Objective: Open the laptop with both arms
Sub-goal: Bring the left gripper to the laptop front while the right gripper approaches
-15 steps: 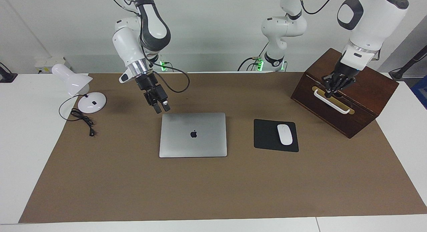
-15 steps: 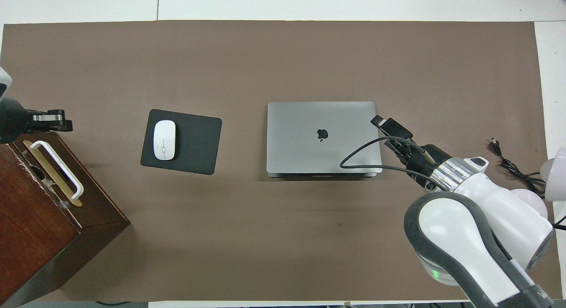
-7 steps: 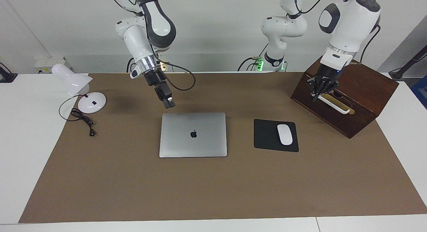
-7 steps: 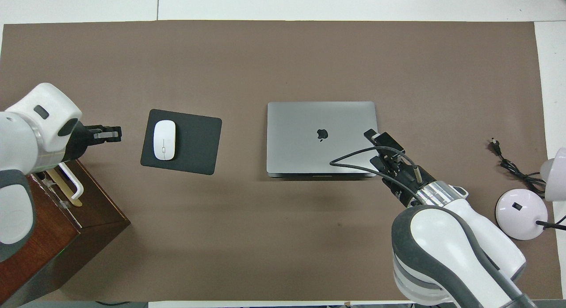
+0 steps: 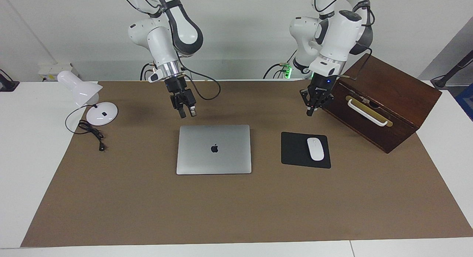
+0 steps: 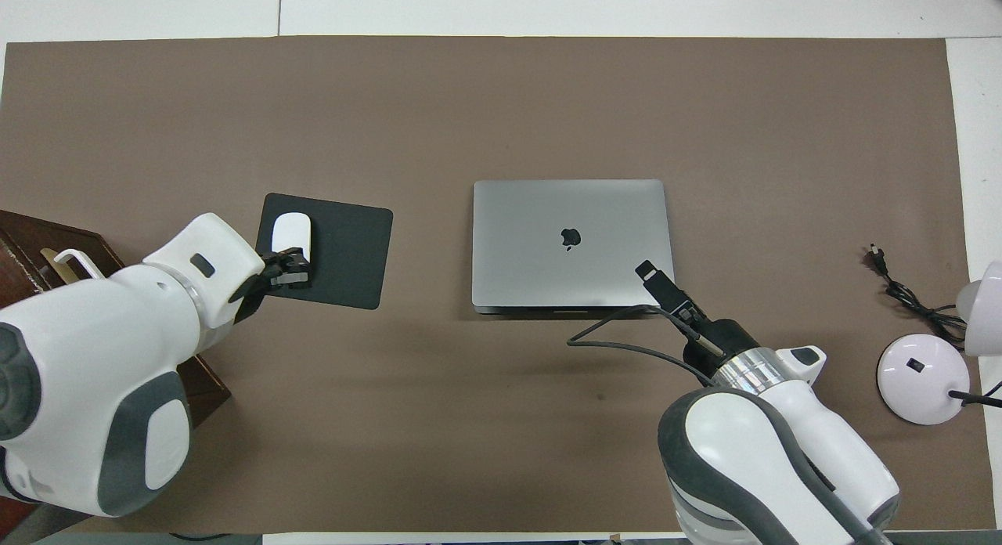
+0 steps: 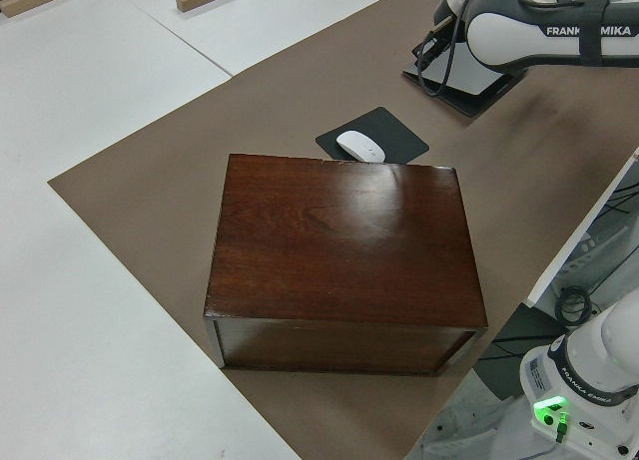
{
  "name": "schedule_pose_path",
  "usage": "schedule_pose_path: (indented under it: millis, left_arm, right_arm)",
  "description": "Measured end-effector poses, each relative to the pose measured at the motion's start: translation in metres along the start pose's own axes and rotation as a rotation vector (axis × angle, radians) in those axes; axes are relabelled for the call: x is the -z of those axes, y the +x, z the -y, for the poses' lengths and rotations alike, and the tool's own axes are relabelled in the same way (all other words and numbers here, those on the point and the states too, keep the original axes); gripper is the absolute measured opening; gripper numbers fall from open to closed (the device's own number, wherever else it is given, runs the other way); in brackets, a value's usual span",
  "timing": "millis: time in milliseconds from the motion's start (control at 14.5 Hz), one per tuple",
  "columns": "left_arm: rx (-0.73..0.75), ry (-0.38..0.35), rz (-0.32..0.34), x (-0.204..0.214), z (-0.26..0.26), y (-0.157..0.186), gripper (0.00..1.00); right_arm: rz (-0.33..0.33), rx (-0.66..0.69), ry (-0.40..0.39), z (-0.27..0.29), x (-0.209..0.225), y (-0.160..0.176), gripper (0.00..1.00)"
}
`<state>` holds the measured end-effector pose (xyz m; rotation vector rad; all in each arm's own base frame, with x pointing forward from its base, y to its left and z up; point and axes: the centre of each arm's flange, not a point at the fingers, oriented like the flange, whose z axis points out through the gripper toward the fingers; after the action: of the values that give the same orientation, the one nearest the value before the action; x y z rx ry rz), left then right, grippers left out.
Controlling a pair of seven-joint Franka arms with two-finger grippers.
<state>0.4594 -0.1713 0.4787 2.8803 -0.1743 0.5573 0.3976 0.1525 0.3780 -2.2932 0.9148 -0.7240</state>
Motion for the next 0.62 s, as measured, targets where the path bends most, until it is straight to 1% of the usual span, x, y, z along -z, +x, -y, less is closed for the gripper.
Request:
schedule_pose_path:
  millis: [69,207,482,620]
  left_arm:
    - [-0.008,-0.012,-0.013,-0.008,-0.011,-0.01,0.01]
    - [-0.031,-0.032,-0.036,-0.022,-0.028,-0.029,0.01]
    - [-0.079,-0.066,-0.092,-0.041,-0.049,-0.06,0.01]
    - [-0.102,-0.086,-0.112,-0.051,-0.061,-0.076,0.01]
  right_arm:
    - [0.005,0.012,-0.006,-0.002,0.0,-0.007,1.0]
    - [-0.009,0.034,-0.021,-0.003,0.004,-0.016,1.0]
    - [-0.02,0.057,0.004,-0.003,0.022,-0.015,1.0]
    - [-0.02,0.083,0.0,-0.013,0.029,-0.015,1.0]
